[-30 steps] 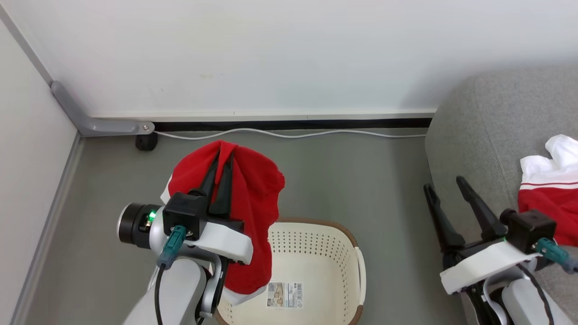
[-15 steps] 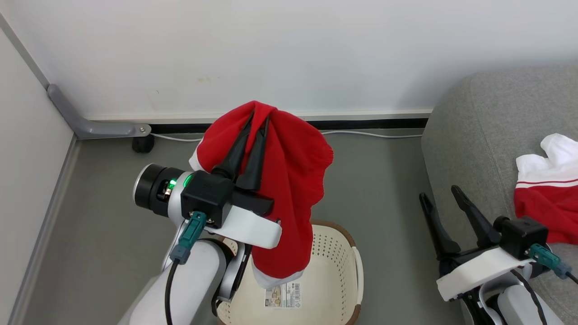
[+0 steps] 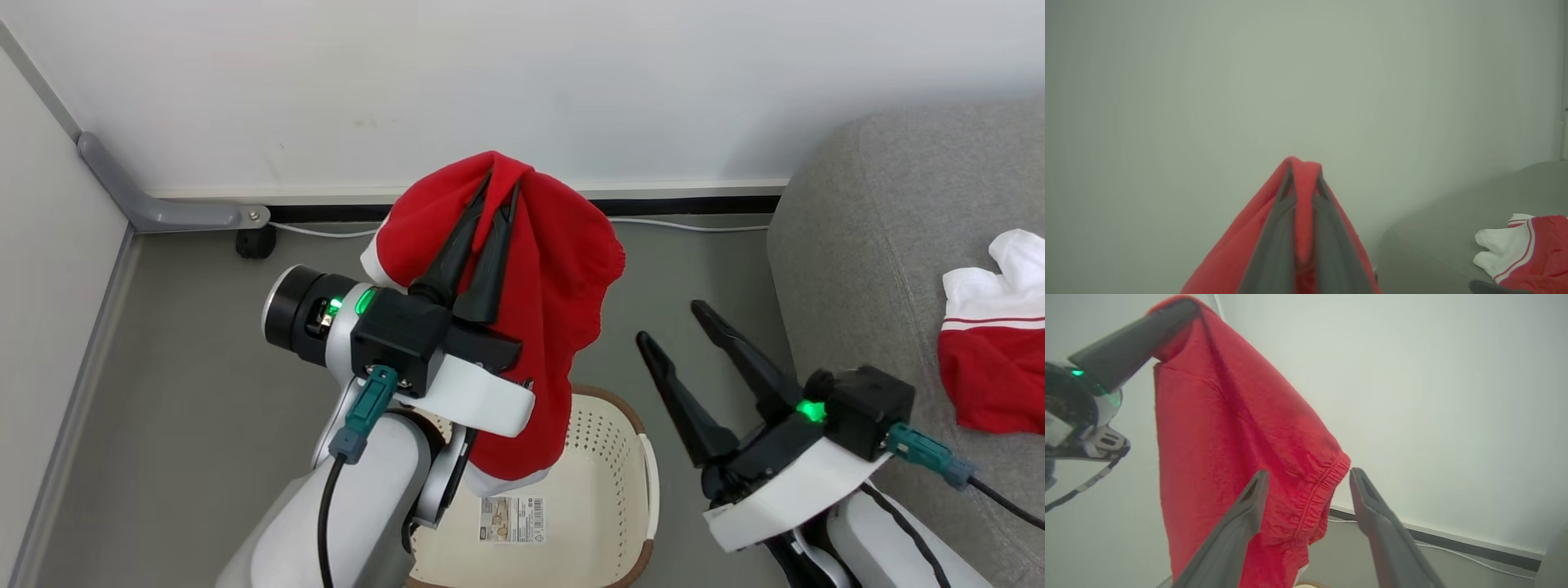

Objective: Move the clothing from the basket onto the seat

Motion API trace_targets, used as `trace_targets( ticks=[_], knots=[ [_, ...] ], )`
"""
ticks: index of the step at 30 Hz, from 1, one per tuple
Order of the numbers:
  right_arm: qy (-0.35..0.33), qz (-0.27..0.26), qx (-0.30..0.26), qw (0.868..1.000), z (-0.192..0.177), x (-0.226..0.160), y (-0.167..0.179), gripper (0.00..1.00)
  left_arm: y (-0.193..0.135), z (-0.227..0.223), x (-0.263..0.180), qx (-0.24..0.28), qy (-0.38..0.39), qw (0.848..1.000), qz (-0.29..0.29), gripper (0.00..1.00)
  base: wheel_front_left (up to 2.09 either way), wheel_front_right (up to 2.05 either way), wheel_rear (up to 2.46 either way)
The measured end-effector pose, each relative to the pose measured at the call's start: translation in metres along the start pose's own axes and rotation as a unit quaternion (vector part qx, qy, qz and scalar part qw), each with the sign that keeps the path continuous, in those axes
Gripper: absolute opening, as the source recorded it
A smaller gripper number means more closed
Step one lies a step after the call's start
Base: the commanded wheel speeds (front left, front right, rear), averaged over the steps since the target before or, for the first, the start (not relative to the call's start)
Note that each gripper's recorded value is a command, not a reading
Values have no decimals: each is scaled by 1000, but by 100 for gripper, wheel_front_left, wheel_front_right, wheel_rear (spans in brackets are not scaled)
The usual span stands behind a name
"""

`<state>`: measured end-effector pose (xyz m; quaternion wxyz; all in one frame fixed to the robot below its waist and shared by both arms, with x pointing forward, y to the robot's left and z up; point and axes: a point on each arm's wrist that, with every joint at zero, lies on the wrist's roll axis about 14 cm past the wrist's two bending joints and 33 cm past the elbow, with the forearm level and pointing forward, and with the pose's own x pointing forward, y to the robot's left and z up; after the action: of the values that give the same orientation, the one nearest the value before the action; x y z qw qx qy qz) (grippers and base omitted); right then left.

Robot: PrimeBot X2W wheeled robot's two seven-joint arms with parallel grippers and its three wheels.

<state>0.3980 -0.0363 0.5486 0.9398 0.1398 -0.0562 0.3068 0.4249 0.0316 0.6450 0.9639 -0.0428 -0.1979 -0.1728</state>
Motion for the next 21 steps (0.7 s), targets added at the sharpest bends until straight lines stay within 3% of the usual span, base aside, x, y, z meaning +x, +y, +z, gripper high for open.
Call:
trace_targets(
  ticks=[11, 21],
  knots=[
    [5, 144, 4, 990, 1, 19, 74, 100, -9, -14, 5, -1, 14, 1000, -14, 0, 0, 0, 0],
    [49, 152, -35, 986, -34, 37, 72, 100, -19, -14, 7, 2, 12, 999, -30, 0, 0, 0, 0]
  ],
)
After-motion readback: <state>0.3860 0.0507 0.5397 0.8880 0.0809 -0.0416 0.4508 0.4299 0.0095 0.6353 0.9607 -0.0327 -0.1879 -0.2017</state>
